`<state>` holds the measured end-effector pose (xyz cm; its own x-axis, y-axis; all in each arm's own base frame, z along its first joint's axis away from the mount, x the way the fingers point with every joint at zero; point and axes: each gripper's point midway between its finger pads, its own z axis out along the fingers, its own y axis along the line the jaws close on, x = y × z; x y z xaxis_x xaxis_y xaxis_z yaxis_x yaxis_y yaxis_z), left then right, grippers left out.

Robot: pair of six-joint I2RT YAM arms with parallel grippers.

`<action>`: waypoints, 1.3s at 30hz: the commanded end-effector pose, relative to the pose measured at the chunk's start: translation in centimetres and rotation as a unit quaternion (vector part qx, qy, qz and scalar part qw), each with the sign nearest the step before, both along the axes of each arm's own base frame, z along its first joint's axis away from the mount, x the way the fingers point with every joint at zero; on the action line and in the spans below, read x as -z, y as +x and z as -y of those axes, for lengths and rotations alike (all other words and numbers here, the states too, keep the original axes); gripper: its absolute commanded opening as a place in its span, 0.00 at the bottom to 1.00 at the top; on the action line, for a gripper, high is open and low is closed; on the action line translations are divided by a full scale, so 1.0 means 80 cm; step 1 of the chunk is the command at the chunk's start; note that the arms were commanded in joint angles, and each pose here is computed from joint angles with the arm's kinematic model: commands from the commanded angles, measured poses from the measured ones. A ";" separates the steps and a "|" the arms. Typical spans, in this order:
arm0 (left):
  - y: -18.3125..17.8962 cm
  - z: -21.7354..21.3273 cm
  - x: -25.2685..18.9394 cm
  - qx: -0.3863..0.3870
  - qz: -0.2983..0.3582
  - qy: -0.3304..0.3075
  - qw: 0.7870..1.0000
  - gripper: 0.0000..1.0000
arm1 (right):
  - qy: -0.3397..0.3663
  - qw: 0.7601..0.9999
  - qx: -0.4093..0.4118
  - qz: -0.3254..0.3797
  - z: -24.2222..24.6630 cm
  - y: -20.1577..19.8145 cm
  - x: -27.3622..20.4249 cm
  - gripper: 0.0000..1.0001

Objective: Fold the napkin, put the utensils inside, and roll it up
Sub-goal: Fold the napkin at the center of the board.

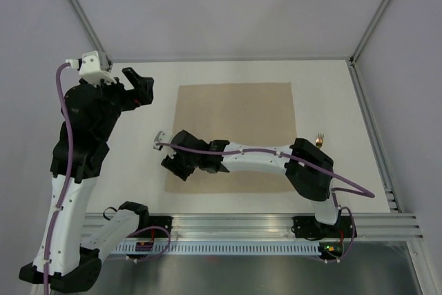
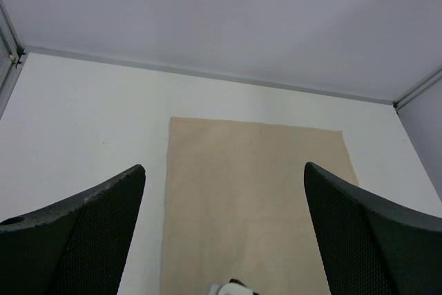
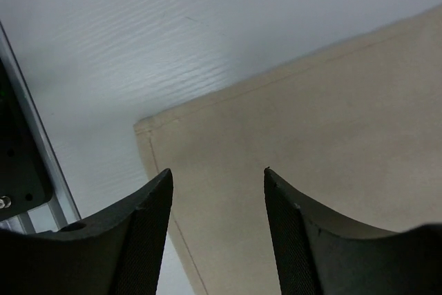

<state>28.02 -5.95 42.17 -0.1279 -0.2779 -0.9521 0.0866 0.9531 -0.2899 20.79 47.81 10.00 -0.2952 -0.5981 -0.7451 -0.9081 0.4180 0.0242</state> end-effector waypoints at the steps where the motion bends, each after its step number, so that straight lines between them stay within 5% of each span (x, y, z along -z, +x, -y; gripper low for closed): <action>1: -0.007 -0.009 -0.009 -0.013 0.003 0.006 1.000 1.00 | 0.020 0.999 0.008 0.025 -0.034 -0.008 -0.015 0.61; 3: -0.006 -0.008 -0.008 -0.013 0.002 0.005 1.000 1.00 | 0.019 1.000 0.000 0.020 -0.044 -0.024 -0.007 0.53; 11: -0.001 -0.007 -0.001 -0.014 -0.007 0.006 1.000 1.00 | -0.004 1.000 -0.019 0.021 -0.065 -0.066 0.029 0.49; 35: -0.008 -0.016 0.009 -0.022 -0.007 0.030 0.999 1.00 | -0.047 0.999 -0.012 0.020 -0.080 -0.068 0.097 0.43; 39: -0.008 -0.016 0.008 -0.021 -0.006 0.031 0.999 1.00 | -0.054 0.998 -0.012 0.021 -0.077 -0.067 0.103 0.35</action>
<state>27.64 -5.09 41.78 -0.1262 -0.2663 -0.9556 0.0465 0.9607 -0.2738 14.83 53.63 1.93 -0.2468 -0.6801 -0.6903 -0.9297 0.3671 -0.0293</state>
